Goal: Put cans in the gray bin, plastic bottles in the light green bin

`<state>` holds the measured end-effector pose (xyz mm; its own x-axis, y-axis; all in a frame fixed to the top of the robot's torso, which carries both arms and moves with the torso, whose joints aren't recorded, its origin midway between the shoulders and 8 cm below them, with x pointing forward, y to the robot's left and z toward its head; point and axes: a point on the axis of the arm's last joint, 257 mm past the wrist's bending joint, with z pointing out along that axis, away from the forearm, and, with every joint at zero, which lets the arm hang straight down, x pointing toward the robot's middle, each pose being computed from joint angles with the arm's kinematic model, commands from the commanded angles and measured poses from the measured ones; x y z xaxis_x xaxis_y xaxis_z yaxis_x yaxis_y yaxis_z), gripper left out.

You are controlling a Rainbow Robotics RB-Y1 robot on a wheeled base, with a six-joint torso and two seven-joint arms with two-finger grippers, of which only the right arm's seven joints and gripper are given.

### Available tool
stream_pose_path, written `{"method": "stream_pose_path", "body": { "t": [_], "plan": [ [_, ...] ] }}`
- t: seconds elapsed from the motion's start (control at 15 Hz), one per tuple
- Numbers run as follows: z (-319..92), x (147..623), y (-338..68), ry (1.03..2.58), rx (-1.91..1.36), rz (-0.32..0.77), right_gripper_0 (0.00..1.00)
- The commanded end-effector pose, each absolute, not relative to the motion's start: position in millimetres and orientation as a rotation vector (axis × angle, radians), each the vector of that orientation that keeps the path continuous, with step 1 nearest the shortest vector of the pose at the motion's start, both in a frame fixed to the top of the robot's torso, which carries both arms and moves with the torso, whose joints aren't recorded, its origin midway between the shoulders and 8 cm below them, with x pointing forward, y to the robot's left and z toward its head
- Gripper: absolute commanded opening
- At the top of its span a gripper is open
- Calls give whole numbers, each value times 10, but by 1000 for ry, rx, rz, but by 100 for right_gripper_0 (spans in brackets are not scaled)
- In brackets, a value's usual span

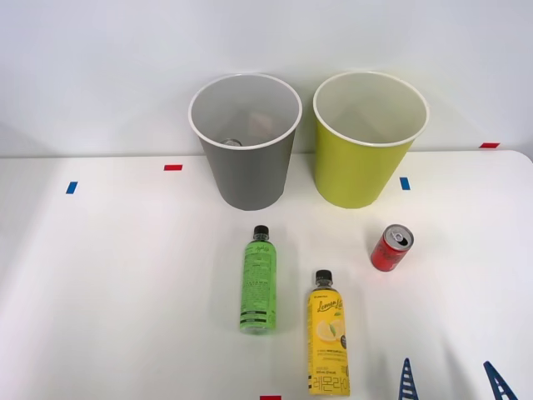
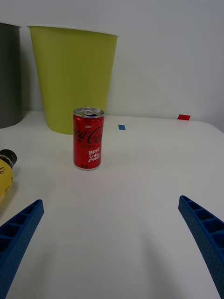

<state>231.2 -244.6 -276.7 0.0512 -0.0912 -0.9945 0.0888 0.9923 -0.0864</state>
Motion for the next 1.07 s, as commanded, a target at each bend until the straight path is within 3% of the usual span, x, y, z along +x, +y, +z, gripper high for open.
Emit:
{"method": "stream_pose_path", "body": {
  "t": [0.07, 1.07],
  "plan": [
    [-2767, 2312, -2446, 1513, -2, -137, 100],
    [-2767, 2312, -2446, 1513, -2, -137, 100]
  ]
}}
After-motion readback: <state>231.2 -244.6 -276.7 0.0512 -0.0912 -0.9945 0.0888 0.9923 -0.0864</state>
